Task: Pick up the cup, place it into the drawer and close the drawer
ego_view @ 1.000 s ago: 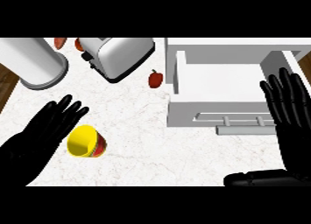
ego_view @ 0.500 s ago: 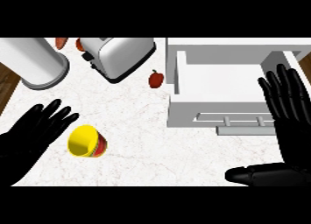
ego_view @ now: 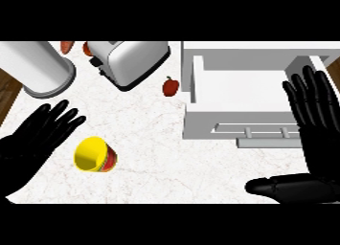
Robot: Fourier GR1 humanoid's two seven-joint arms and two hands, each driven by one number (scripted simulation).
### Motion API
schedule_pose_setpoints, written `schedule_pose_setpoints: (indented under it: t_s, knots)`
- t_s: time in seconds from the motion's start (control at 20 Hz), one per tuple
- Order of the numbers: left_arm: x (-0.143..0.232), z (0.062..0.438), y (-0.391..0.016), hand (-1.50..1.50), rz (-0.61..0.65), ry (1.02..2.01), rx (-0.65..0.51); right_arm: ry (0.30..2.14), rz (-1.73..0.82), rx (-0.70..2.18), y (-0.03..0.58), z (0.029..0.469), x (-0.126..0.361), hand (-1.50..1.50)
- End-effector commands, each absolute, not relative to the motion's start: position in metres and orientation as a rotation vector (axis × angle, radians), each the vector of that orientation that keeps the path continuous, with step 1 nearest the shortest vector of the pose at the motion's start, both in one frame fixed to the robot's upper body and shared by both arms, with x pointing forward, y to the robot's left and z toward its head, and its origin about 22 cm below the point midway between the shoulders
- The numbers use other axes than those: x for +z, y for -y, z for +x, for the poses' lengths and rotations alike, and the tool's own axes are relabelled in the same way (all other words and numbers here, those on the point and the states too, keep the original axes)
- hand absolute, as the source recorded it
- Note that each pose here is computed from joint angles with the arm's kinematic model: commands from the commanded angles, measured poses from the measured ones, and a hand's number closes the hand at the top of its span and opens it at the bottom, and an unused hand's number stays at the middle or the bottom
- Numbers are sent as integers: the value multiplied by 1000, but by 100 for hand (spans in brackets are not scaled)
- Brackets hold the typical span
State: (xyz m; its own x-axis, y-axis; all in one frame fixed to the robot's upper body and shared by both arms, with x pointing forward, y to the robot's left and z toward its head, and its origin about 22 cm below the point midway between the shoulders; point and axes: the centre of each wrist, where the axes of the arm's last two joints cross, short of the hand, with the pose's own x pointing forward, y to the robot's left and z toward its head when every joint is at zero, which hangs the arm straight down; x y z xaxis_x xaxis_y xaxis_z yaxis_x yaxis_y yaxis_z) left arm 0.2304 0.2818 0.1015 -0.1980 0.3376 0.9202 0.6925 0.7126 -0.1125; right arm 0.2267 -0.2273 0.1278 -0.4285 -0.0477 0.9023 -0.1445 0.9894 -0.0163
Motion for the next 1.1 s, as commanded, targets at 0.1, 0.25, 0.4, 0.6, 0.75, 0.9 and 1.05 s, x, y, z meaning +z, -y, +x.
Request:
schedule_pose_setpoints:
  t_s: [0.1,0.25,0.4,0.6,0.75,0.9,1.05]
  knots:
    - [76,239,-278,-150,-759,1763,-399,2025,124,117,240,222,142,-150]
    - [67,220,-303,-150,-755,1755,-398,2010,132,128,236,222,140,-150]
    - [70,234,-300,-150,-727,1726,-390,2017,132,116,228,224,145,-150]
    - [38,238,-317,-150,-679,1711,-378,2027,116,124,241,223,136,-150]
    - [14,238,-305,-150,-637,1706,-394,2021,134,111,231,233,137,-150]
    - [10,252,-323,-150,-607,1696,-373,2002,137,111,231,246,151,-150]
    - [12,263,-336,-150,-586,1698,-376,2007,132,127,233,213,136,-150]
